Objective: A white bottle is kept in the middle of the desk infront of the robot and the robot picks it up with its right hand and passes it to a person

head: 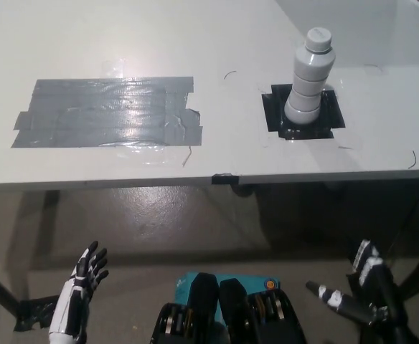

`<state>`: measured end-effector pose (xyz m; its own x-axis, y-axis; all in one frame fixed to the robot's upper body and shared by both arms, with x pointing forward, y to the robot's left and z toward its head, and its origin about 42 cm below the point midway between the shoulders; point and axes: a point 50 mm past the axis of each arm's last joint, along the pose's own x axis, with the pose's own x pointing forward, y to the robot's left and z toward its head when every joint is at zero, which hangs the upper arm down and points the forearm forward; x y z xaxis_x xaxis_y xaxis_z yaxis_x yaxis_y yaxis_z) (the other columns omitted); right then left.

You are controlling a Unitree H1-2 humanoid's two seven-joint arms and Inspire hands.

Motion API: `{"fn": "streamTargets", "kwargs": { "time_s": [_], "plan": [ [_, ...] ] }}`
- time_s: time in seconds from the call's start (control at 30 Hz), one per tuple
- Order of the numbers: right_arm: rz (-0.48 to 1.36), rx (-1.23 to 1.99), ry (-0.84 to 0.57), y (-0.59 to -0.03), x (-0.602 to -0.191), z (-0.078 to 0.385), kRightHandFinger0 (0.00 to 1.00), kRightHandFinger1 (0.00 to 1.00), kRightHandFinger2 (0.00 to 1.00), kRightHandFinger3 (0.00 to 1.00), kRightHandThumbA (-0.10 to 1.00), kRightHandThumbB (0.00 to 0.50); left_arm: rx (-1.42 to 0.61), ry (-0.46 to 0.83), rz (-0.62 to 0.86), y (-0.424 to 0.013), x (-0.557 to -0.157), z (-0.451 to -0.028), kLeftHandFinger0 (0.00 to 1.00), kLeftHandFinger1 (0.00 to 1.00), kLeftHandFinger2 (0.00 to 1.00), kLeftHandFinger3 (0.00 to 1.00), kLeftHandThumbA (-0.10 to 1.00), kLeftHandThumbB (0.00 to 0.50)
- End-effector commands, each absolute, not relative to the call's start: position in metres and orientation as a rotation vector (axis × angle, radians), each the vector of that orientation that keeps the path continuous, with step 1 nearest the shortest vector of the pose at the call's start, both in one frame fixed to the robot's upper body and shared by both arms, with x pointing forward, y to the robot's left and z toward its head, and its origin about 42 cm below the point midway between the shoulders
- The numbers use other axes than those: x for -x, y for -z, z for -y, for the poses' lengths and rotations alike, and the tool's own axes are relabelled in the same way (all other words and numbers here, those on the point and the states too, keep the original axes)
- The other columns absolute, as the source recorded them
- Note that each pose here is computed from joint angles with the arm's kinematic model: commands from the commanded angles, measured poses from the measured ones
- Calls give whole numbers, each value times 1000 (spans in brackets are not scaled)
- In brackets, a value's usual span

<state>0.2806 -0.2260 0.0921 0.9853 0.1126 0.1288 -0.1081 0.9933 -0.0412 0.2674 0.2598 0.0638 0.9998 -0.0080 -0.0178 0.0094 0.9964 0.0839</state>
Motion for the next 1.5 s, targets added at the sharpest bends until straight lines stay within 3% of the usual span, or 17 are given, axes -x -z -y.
{"fn": "streamTargets", "kwargs": {
  "time_s": [0.0, 0.1, 0.13, 0.3, 0.37, 0.4, 0.5, 0.63, 0.8, 0.87, 0.97, 1.03, 1.2, 1.33, 1.47],
  "plan": [
    [381, 109, -66, -166, -304, 229, 1000, 1000, 1000, 1000, 1000, 498, -104, 48, 71, -86, -275, -264, 1000, 1000, 1000, 1000, 972, 197],
    [471, 106, -36, -207, -323, 228, 1000, 1000, 1000, 1000, 1000, 500, -109, 47, 87, -91, -282, -263, 1000, 1000, 1000, 1000, 942, 265],
    [503, 114, -39, -223, -336, 228, 1000, 1000, 1000, 1000, 1000, 500, -117, 42, 85, -90, -285, -262, 1000, 1000, 1000, 1000, 949, 310],
    [546, 139, -42, -262, -366, 228, 1000, 1000, 1000, 1000, 1000, 494, -131, 48, 93, -91, -287, -262, 1000, 1000, 1000, 1000, 939, 280],
    [542, 108, -70, -275, -381, 230, 1000, 1000, 1000, 1000, 997, 396, -134, 43, 96, -88, -287, -263, 1000, 1000, 1000, 1000, 930, 285],
    [539, 107, -73, -276, -384, 231, 1000, 1000, 1000, 1000, 998, 380, -132, 45, 94, -88, -287, -263, 1000, 1000, 1000, 1000, 931, 280],
    [507, 107, -65, -280, -408, 231, 1000, 1000, 1000, 1000, 1000, 381, -121, 43, 80, -87, -285, -263, 1000, 1000, 1000, 1000, 917, 283],
    [413, 116, -19, -288, -454, 230, 1000, 1000, 1000, 1000, 1000, 427, -152, 49, 67, -87, -282, -264, 1000, 1000, 1000, 1000, 962, 281],
    [348, 130, 3, -293, -496, 230, 1000, 1000, 1000, 1000, 1000, 417, -132, 53, 72, -88, -281, -264, 1000, 1000, 1000, 1000, 924, 260],
    [335, 125, 10, -294, -505, 230, 1000, 1000, 1000, 1000, 1000, 399, -136, 50, 83, -89, -282, -264, 1000, 1000, 1000, 1000, 932, 258],
    [313, 43, -2, -300, -517, 225, 1000, 1000, 1000, 1000, 1000, 446, -157, 41, 100, -86, -285, -263, 1000, 1000, 1000, 1000, 954, 283],
    [289, 17, -13, -303, -526, 221, 1000, 1000, 1000, 1000, 1000, 463, -155, 52, 108, -86, -284, -262, 1000, 1000, 1000, 1000, 952, 272],
    [265, -13, -26, -309, -539, 214, 1000, 1000, 1000, 1000, 1000, 499, -174, 51, 108, -85, -283, -262, 1000, 1000, 1000, 1000, 957, 318],
    [265, -1, -34, -315, -544, 207, 1000, 1000, 1000, 1000, 1000, 500, -157, 48, 104, -87, -283, -261, 1000, 1000, 1000, 1000, 923, 331],
    [244, -29, -52, -312, -551, 201, 1000, 1000, 1000, 1000, 1000, 469, -171, 61, 110, -86, -283, -260, 1000, 1000, 1000, 1000, 939, 294]
  ]
}}
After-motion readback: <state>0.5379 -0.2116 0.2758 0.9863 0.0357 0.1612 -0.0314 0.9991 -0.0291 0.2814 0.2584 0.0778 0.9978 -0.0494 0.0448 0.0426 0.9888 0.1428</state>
